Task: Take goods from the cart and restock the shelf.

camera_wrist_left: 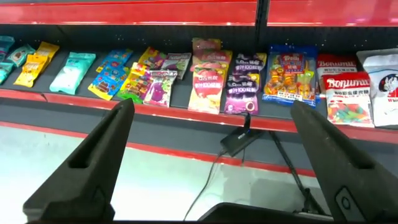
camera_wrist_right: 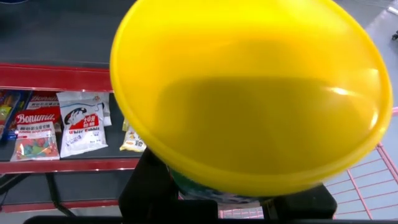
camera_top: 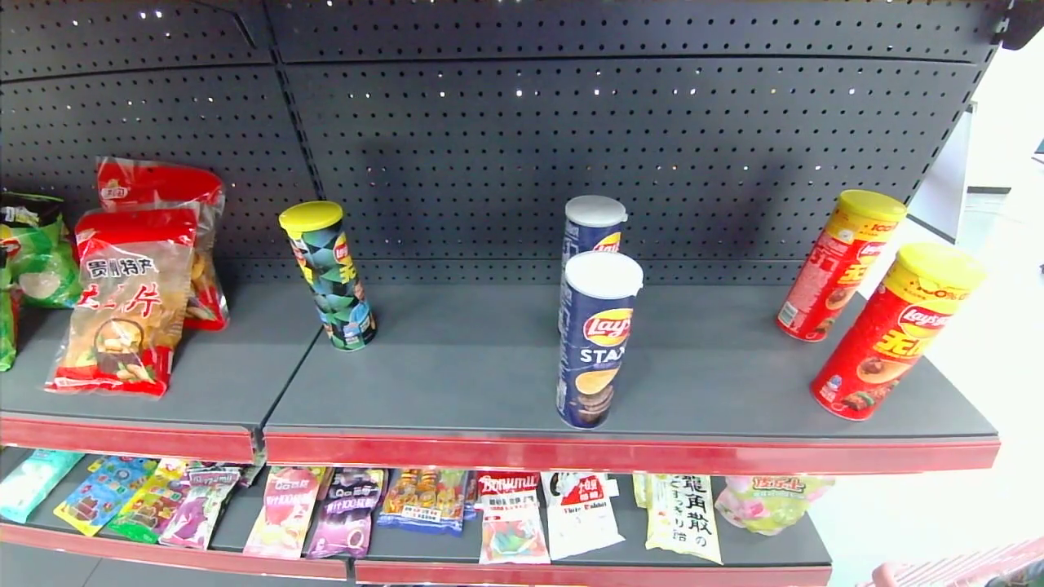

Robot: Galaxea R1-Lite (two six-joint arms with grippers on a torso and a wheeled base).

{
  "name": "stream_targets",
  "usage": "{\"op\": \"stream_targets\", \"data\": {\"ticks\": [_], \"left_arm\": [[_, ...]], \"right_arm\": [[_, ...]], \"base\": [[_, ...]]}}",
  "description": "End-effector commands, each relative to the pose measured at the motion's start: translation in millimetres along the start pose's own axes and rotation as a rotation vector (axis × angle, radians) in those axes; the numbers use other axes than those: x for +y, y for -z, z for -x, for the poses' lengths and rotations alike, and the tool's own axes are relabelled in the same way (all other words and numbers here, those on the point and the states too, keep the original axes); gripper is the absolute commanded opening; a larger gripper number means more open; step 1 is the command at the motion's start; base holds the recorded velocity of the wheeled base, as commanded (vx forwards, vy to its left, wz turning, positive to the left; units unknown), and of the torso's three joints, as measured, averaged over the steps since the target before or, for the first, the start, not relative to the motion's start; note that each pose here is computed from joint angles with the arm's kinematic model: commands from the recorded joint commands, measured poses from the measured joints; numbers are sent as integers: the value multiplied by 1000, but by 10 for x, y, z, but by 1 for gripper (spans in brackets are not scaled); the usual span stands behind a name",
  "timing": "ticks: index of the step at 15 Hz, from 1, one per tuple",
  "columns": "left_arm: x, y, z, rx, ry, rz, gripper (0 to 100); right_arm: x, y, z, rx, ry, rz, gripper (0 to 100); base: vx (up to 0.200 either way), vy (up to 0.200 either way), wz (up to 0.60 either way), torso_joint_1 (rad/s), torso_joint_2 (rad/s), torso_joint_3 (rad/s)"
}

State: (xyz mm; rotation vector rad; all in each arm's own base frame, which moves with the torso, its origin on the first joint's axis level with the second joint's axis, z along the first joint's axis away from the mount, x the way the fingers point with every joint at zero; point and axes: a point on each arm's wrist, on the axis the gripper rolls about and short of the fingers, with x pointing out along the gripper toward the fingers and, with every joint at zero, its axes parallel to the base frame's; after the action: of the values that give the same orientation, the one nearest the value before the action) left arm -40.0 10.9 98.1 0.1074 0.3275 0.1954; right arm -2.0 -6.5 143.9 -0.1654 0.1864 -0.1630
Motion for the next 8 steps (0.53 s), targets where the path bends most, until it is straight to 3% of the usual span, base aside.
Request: {"op": "stream_targets", "data": {"ticks": [1, 8], "left_arm": [[0, 1, 0, 0, 1, -1, 100], [-1, -1, 0, -1, 4, -6, 100]], "right_arm": [[8, 32, -14, 14, -2, 5, 0], [16, 70, -20, 22, -8, 6, 0]], "base": [[0, 200, 0, -2, 7, -2], [0, 200, 0, 2, 2, 2]]}}
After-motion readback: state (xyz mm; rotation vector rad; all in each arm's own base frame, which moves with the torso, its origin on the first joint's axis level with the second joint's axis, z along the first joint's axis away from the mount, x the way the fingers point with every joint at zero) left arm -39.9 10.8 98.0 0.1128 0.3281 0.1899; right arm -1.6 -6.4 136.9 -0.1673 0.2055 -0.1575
